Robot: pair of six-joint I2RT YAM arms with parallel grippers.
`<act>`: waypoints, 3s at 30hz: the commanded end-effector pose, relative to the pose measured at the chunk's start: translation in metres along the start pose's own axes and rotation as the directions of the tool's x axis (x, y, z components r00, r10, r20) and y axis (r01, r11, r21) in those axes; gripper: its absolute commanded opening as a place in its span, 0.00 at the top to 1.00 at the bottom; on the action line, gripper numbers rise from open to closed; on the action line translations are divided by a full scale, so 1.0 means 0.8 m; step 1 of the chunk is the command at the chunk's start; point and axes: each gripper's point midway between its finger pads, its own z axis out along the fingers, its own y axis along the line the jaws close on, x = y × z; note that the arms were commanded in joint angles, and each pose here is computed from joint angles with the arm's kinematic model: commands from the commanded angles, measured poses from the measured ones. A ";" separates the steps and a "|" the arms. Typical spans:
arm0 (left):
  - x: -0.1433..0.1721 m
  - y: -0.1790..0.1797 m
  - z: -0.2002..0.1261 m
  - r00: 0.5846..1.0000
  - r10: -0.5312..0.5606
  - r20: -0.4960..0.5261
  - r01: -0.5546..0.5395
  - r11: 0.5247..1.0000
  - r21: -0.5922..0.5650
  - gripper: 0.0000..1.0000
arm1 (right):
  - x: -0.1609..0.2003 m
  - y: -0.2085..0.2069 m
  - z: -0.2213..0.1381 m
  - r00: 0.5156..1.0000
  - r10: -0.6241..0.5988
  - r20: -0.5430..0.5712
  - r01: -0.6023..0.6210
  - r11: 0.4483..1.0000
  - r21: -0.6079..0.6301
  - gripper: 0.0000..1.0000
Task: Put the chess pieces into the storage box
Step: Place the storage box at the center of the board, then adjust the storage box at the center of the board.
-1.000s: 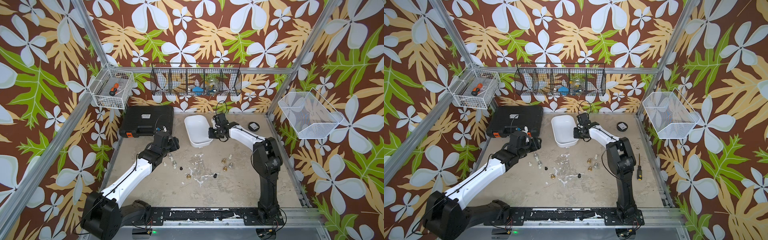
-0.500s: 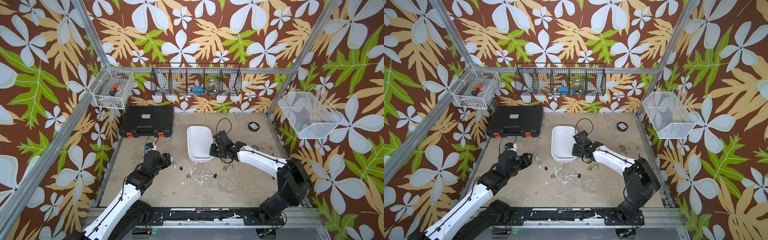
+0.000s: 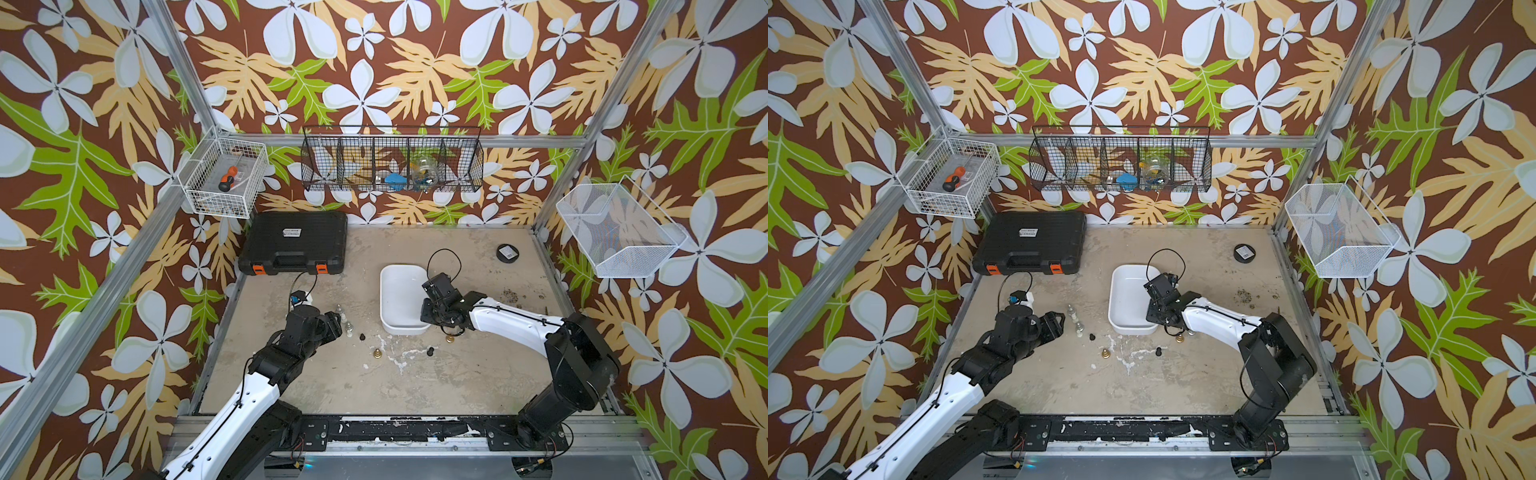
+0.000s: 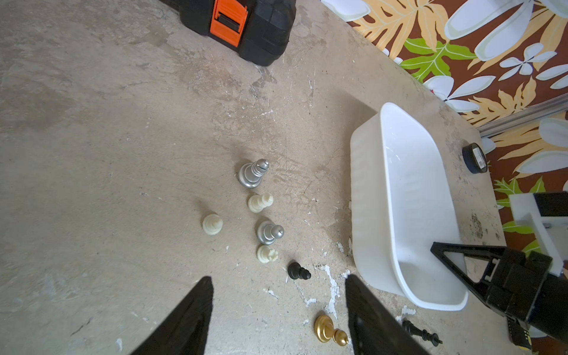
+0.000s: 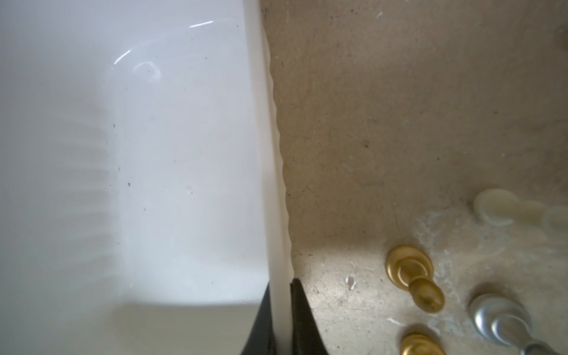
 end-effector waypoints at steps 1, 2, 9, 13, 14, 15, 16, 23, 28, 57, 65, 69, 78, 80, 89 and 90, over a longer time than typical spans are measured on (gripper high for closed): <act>0.005 0.000 0.002 1.000 0.006 -0.018 -0.006 1.000 0.003 0.30 | 0.003 0.002 0.000 1.000 -0.010 0.013 0.010 1.000 0.002 1.00; 0.005 0.000 0.002 1.000 0.007 -0.020 -0.007 1.000 0.002 0.30 | 0.005 0.003 0.000 1.000 -0.010 0.010 0.010 1.000 -0.001 1.00; 0.005 0.001 0.003 1.000 0.010 -0.020 -0.010 1.000 -0.002 0.30 | 0.023 -0.004 0.007 0.999 -0.028 -0.019 0.028 1.000 0.010 1.00; 0.007 0.002 0.004 1.000 0.011 -0.025 -0.011 1.000 -0.003 0.30 | 0.026 -0.007 0.008 1.000 -0.025 -0.017 0.025 1.000 0.008 1.00; 0.007 0.001 0.004 1.000 0.011 -0.024 -0.012 1.000 -0.001 0.30 | 0.025 -0.006 0.007 1.000 -0.028 -0.014 0.029 1.000 0.006 1.00; 0.007 0.001 0.004 1.000 0.012 -0.024 -0.012 1.000 -0.002 0.30 | 0.026 -0.006 0.006 0.999 -0.032 -0.013 0.032 0.999 0.007 1.00; 0.007 0.001 0.004 1.000 0.013 -0.024 -0.013 1.000 -0.002 0.30 | 0.026 -0.006 0.004 0.999 -0.037 -0.012 0.037 0.999 0.011 1.00; 0.007 0.001 0.005 1.000 0.014 -0.024 -0.014 1.000 -0.001 0.30 | 0.025 -0.004 -0.009 0.998 -0.060 0.013 0.059 0.998 0.032 1.00; 0.008 0.000 0.005 1.000 0.017 -0.027 -0.016 1.000 0.004 0.30 | 0.028 -0.012 -0.006 0.999 -0.047 0.024 0.046 0.998 0.047 1.00; 0.006 -0.006 0.005 0.999 0.026 -0.046 -0.026 1.000 0.007 0.28 | 0.006 0.012 -0.026 0.994 -0.062 0.092 0.065 0.998 -0.026 0.75; -0.023 -0.031 0.018 0.990 0.103 -0.092 -0.107 0.994 -0.038 0.30 | -0.040 0.029 -0.077 0.964 -0.147 0.221 0.157 0.987 -0.031 0.67; -0.028 -0.037 0.033 0.983 0.128 -0.132 -0.138 0.988 -0.069 0.31 | -0.045 0.026 -0.087 0.955 -0.175 0.240 0.188 0.982 -0.030 0.63; -0.027 -0.034 0.038 0.980 0.141 -0.141 -0.154 0.985 -0.084 0.31 | -0.038 0.004 -0.034 0.971 -0.214 0.104 0.221 0.973 -0.064 0.47; -0.023 -0.031 0.040 0.978 0.144 -0.148 -0.158 0.984 -0.085 0.31 | -0.038 0.008 -0.021 0.967 -0.242 0.079 0.247 0.967 -0.059 0.47; -0.023 -0.027 0.037 0.979 0.154 -0.135 -0.167 0.982 -0.092 0.30 | -0.054 0.020 0.022 0.959 -0.283 0.035 0.284 0.959 -0.020 0.57; -0.024 -0.027 0.036 0.980 0.153 -0.128 -0.165 0.982 -0.091 0.31 | -0.056 0.021 0.024 0.957 -0.288 0.037 0.288 0.957 -0.015 0.60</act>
